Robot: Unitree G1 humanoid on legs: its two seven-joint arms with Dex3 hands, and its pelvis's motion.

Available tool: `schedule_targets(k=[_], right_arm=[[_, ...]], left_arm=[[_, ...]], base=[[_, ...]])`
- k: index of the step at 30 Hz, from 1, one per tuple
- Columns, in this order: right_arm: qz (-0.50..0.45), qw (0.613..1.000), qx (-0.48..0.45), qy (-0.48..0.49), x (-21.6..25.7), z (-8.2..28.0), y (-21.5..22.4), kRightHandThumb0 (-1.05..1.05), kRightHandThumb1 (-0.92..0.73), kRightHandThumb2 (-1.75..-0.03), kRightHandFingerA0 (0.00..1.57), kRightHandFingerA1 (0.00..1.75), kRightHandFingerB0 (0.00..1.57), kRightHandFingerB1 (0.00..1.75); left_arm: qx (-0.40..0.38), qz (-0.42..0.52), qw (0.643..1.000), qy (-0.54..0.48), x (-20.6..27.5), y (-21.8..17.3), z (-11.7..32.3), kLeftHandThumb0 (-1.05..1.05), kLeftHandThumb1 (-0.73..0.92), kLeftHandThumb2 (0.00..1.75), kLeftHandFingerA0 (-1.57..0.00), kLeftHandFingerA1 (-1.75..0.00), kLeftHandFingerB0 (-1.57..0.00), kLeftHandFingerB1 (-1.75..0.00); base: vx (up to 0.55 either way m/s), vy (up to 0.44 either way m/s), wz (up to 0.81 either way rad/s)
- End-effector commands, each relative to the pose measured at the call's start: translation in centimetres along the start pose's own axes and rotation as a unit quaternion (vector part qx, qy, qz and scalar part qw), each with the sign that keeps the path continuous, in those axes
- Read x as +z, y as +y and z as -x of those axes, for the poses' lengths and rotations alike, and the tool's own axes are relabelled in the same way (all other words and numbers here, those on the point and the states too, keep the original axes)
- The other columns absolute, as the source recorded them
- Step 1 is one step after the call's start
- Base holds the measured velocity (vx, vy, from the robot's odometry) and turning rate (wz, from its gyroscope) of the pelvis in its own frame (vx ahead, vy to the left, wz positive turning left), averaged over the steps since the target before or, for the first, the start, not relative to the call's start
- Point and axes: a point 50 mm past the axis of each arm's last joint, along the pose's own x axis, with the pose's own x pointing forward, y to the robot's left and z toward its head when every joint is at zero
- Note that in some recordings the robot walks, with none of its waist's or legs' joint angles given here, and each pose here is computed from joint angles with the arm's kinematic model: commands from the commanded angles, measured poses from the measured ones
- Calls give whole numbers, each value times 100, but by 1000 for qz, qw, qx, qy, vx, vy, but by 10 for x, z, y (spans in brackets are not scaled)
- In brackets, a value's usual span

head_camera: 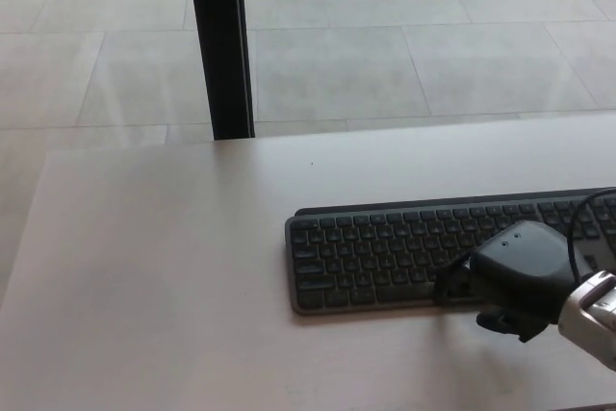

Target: The robot uses its right fingers to click on the space key of the black keyboard placed on the center of the white desk.

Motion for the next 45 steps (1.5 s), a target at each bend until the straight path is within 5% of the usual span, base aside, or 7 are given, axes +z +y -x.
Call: schedule_targets(k=[1,10,45], right_arm=[[10,1000,-7,-22,1,1,-4,-14,-47,-72,92,166,70,53],[-18,999,-30,-9,-6,-3,-10,-14,-48,-81,88,169,73,54],[-30,998,27,40,-12,-4,16,-13,-52,-70,90,166,72,53]], left_arm=[[13,6,1000,-22,7,10,-1,-55,54,57,-85,-71,-77,-60],[11,11,1000,-23,6,11,-1,-54,55,56,-86,-74,-76,-60],[9,3,1000,-24,7,7,-1,-54,56,56,-87,-72,-77,-58]], base=[[0,0,0],[0,0,0],[0,0,0]])
